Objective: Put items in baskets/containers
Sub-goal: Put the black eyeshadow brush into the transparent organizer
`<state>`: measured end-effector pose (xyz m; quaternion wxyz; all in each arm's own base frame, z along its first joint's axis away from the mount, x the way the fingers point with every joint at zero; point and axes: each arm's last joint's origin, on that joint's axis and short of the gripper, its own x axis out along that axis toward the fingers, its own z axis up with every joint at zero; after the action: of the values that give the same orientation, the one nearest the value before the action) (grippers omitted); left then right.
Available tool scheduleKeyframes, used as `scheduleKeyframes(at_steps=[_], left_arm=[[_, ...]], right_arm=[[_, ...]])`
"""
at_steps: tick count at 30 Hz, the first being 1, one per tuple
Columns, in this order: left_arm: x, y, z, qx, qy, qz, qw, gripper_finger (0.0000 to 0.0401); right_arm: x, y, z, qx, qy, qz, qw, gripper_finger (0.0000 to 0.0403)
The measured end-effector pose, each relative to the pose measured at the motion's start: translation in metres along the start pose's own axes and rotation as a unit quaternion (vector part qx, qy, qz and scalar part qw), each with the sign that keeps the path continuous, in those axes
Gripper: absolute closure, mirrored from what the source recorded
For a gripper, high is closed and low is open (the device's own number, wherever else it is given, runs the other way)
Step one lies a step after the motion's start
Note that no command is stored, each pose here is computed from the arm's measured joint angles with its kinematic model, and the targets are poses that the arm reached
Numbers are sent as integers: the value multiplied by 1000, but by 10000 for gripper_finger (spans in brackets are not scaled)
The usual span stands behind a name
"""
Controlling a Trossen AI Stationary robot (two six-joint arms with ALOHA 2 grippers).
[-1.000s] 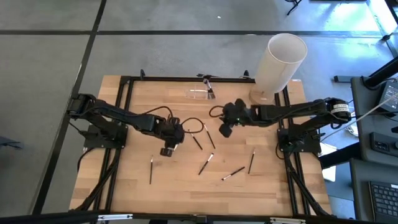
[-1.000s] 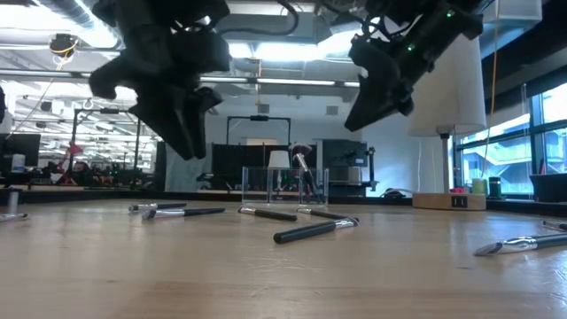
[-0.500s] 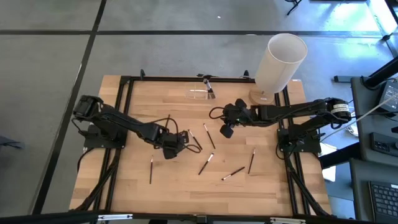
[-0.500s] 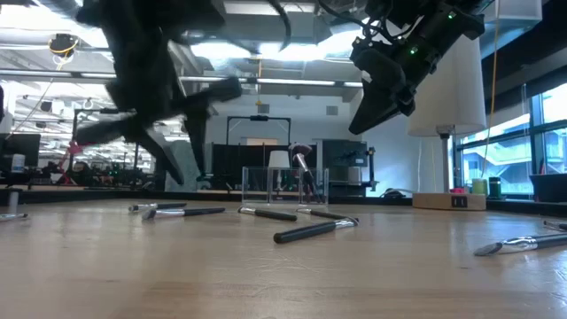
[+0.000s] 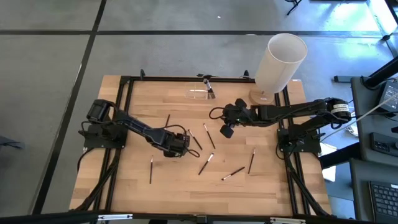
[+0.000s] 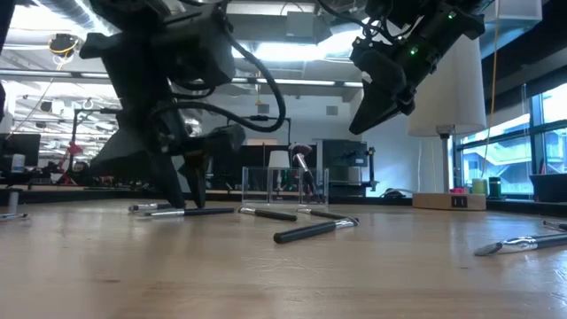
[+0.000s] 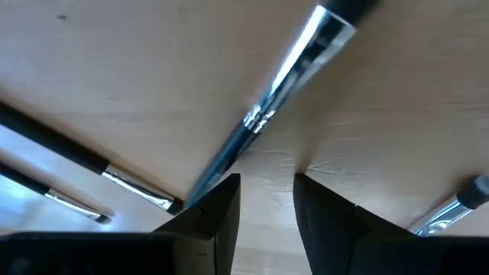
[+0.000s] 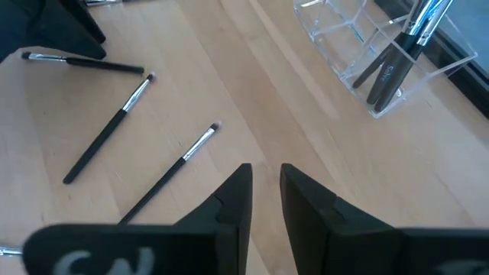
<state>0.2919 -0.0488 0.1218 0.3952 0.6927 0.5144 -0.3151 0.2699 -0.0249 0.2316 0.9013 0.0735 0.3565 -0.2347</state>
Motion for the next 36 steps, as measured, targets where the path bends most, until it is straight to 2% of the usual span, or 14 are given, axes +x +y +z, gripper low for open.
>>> scheduleKeyframes(at_steps=[6,12,15,17,19,20,22,24,26,28,29,31,34,36], left_arm=[[-2,0,0,17,9,6,1000,290],[-16,3,-11,-23,9,35,999,302],[-25,6,-22,-116,4,59,991,305],[-32,6,-32,-219,-15,72,973,306],[-41,7,-43,-349,-47,87,932,306],[-45,8,-48,-423,-67,94,899,306],[-53,7,-60,-561,-106,92,816,306],[-59,6,-71,-677,-147,76,717,307],[-64,2,-79,-761,-172,48,624,309],[-69,-2,-84,-817,-186,21,546,311],[-72,-5,-85,-834,-186,10,519,313],[-80,-8,-84,-854,-185,16,486,316],[-93,-20,-74,-876,-153,83,449,325],[-100,-32,-67,-889,-134,131,419,333]], right_arm=[[0,0,0,-2,0,0,1000,333],[0,0,0,-3,0,0,1000,333],[0,0,0,-2,0,0,1000,333],[0,0,0,-2,0,0,1000,333],[0,0,0,-1,0,0,1000,333],[0,0,0,0,0,0,1000,333],[0,0,0,5,0,0,1000,333],[0,0,1,19,-6,2,1000,333],[1,2,5,33,-25,11,999,333],[4,7,11,42,-50,46,997,333],[8,10,14,41,-62,69,995,333],[17,19,21,37,-97,125,987,333],[39,31,25,33,-131,190,972,333],[56,39,24,27,-119,210,970,333]])
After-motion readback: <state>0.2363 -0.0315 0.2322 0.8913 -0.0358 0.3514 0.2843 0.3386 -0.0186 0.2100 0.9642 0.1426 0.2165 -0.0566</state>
